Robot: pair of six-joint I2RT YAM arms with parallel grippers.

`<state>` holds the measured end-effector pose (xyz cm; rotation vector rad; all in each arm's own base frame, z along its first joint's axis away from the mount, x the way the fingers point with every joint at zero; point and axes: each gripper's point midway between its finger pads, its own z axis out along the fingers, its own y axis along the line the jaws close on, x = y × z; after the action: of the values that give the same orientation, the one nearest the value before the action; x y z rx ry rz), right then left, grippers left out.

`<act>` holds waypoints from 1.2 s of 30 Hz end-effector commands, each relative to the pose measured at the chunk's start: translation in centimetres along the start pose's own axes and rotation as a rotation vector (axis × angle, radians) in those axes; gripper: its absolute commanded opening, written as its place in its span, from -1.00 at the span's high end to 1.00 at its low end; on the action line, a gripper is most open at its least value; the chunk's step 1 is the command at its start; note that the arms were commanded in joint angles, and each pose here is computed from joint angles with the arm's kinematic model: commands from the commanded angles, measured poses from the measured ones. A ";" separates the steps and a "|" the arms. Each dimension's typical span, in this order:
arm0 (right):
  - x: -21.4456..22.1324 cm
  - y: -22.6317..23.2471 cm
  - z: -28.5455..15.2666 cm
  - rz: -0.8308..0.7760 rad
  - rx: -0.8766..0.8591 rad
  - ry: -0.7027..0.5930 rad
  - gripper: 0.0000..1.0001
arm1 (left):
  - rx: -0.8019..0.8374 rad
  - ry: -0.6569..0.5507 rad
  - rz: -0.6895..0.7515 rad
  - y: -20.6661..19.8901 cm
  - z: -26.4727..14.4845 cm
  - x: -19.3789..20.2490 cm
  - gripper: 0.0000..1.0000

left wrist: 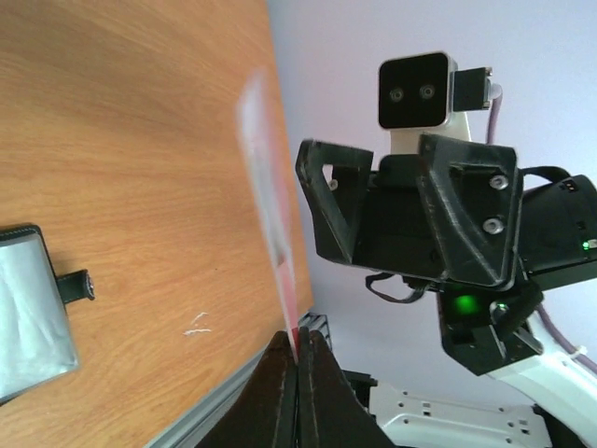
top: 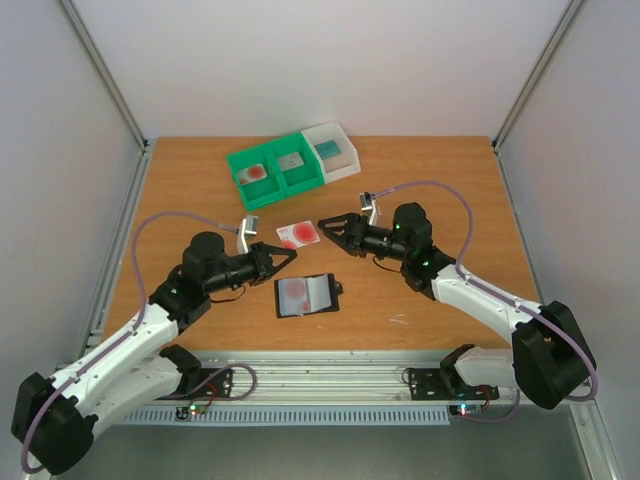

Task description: Take the credit cards out of the card holder

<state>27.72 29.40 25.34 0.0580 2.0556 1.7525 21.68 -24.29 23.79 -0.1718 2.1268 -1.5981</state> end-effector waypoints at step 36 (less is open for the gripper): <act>5.5 1.1 -9.3 -0.275 0.265 0.078 -0.97 | -0.689 -0.147 0.162 11.2 0.2 -22.1 0.99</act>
<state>18.90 22.34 24.11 -0.1810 2.2501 1.3244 40.57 -13.63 20.18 -0.3070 2.3988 -0.7298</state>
